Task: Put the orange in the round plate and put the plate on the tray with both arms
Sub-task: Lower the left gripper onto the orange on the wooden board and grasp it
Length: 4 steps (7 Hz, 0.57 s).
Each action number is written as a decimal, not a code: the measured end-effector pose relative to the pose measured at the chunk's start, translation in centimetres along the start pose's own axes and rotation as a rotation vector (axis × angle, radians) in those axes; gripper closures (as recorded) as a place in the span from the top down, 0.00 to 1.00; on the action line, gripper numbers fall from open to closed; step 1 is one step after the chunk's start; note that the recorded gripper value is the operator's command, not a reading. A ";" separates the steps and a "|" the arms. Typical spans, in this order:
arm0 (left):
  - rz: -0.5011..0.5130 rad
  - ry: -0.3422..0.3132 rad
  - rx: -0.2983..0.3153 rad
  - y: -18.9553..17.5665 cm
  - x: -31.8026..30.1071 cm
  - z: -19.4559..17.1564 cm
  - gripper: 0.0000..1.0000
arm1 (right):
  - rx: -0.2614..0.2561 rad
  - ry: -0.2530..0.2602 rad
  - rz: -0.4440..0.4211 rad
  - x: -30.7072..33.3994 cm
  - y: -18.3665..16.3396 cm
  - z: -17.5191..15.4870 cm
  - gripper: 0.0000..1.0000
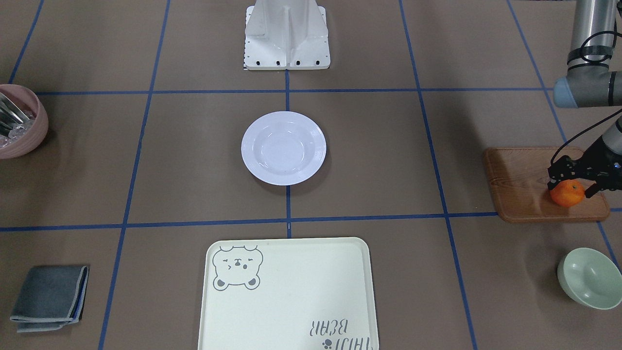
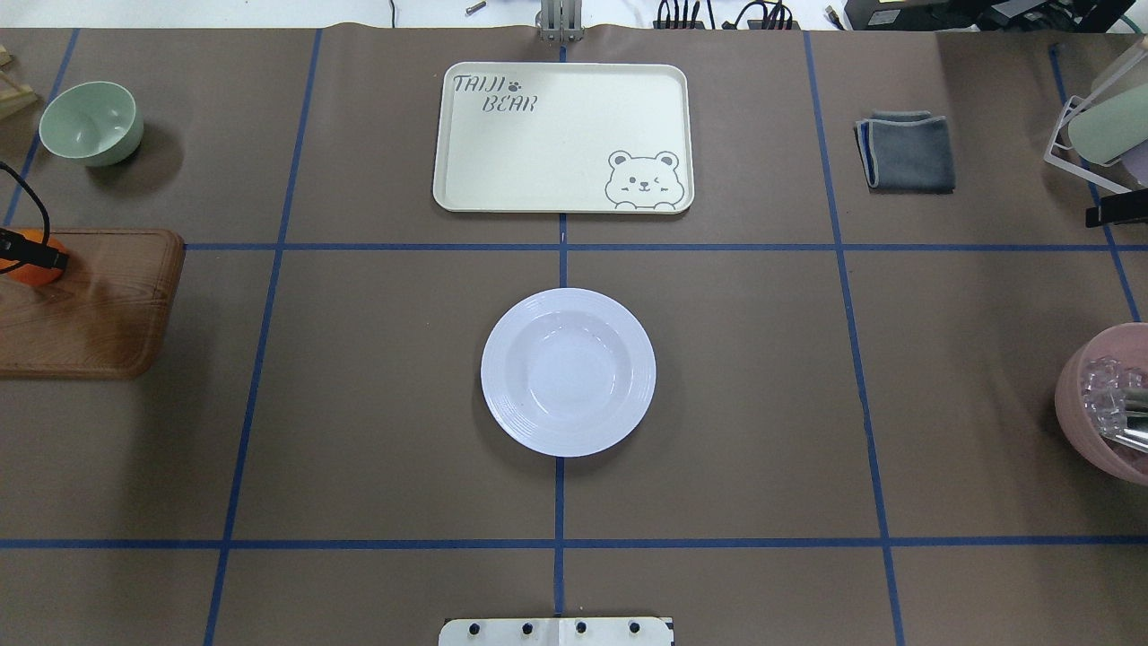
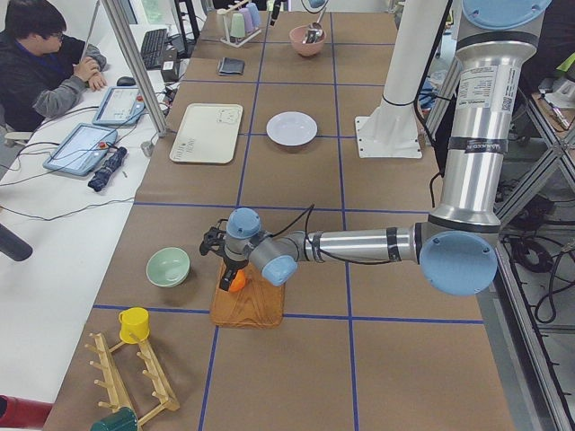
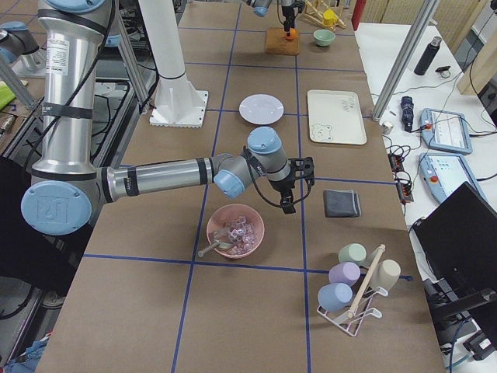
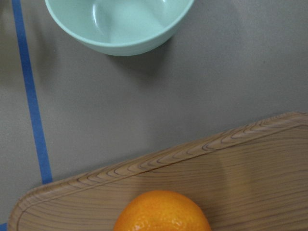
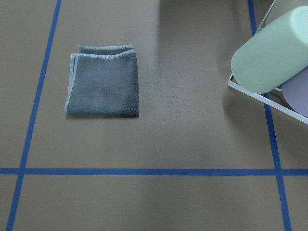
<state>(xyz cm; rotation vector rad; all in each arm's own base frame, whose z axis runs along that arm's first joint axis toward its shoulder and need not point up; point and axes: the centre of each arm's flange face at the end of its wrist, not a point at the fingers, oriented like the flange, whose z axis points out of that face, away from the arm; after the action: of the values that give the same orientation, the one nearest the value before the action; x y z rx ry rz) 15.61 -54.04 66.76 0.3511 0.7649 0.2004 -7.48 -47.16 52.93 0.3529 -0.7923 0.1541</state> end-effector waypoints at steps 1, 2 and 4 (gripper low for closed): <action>0.012 -0.006 -0.001 0.1 0.2 1.0 0.37 | -0.001 0.000 -0.001 0.0 0.0 0.0 1.00; 0.018 -0.009 -0.003 0.2 0.3 1.4 0.00 | -0.001 -0.001 -0.001 -0.1 0.0 0.1 1.00; 0.031 -0.005 0.005 0.0 0.8 1.3 0.00 | -0.002 -0.001 -0.001 -0.1 0.0 0.1 1.00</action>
<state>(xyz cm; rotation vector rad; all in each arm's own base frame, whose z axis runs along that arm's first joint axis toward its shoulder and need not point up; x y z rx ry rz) 17.09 -54.12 67.14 0.3682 0.7556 0.2266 -7.61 -47.19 52.91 0.3517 -0.7935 0.1524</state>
